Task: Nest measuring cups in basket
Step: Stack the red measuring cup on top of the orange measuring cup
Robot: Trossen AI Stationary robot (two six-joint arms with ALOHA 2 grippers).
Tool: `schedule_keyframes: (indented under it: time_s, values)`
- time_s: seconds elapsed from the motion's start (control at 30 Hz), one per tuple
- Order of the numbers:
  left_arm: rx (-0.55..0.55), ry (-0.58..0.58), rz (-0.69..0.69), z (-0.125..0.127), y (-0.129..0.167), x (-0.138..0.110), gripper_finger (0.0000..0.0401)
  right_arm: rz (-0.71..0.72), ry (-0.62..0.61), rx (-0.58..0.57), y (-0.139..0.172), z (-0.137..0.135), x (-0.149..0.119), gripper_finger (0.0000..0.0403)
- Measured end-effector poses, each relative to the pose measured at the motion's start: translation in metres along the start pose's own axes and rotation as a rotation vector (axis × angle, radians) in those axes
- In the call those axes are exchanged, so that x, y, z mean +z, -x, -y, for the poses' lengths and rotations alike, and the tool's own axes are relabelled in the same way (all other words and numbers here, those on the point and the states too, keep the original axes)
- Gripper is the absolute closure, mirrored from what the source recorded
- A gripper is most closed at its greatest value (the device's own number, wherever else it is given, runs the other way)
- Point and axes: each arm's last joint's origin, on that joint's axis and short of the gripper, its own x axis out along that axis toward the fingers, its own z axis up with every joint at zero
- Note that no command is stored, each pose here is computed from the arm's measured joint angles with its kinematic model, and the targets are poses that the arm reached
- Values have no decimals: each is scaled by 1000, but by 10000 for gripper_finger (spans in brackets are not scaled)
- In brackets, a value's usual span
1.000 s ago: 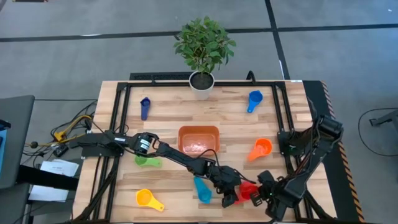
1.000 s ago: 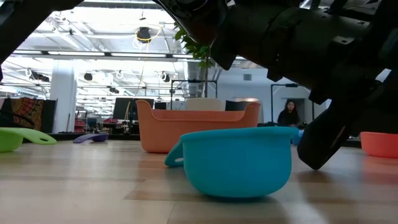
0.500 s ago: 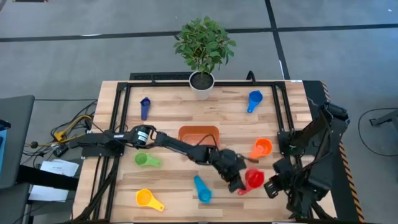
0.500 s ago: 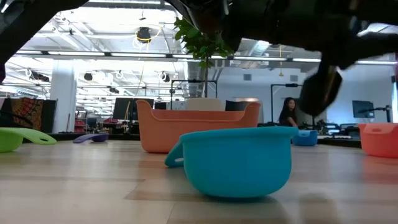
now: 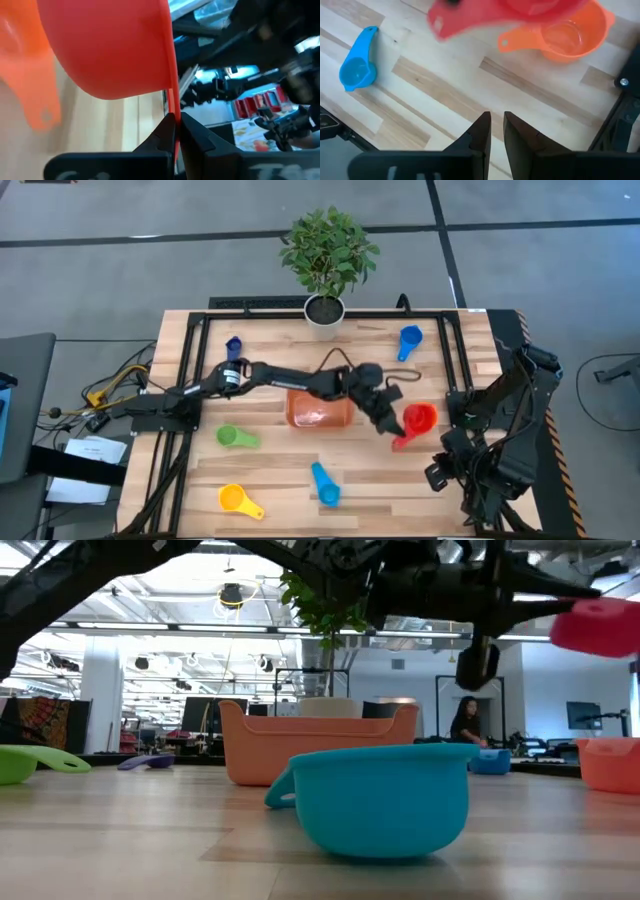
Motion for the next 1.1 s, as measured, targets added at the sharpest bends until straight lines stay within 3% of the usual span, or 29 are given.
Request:
schedule_keyframes:
  time_s: [0.17,0.27,0.6,0.93,1.1]
  values:
    - [42,-72,28,-15,9,15,401,-4,-41,-14,-1,-6,8,328]
    - [53,-53,16,-28,11,17,401,4,-73,-27,1,-10,18,328]
    - [-21,-55,-12,-48,-4,26,401,14,-120,-51,13,-14,42,328]
    - [-72,20,-84,-74,-22,16,401,-3,-164,-66,12,-15,50,328]
    - [-54,2,-97,-77,-22,14,401,-3,-164,-67,12,-15,50,328]
